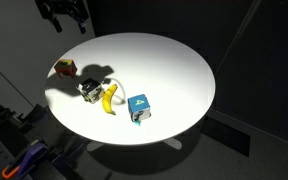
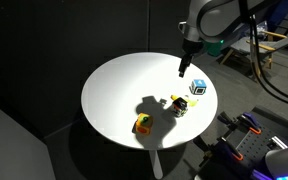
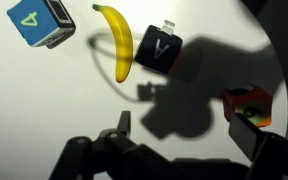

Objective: Pick up the block with the number six on it and move it to the right side of the table

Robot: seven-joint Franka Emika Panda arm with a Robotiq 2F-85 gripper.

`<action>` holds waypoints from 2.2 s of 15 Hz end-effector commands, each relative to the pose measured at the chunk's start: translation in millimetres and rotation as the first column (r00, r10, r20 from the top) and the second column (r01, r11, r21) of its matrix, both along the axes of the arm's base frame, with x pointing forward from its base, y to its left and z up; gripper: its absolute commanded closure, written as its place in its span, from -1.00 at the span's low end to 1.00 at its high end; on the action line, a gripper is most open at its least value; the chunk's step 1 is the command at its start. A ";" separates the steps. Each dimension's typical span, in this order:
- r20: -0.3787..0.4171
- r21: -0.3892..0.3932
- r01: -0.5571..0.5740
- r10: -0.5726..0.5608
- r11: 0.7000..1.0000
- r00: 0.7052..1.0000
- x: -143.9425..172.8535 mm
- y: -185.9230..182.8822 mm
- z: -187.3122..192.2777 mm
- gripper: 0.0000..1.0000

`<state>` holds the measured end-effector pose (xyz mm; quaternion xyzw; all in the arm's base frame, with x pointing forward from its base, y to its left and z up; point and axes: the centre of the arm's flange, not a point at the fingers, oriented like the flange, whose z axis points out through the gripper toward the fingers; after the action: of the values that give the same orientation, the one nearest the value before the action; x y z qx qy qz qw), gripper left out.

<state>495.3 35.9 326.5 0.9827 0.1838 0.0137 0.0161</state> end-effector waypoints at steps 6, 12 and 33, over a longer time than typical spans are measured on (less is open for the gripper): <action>-0.040 0.019 -0.099 0.100 0.995 0.994 41.1 34.0 -55.9 -1.00; -0.070 0.033 -0.146 0.148 0.989 0.986 55.3 74.6 -91.5 -1.00; 0.023 0.030 -0.240 0.239 0.970 0.971 36.4 200.6 -195.9 -1.00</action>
<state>528.7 225.3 141.2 0.9534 0.3011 0.0162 -0.0124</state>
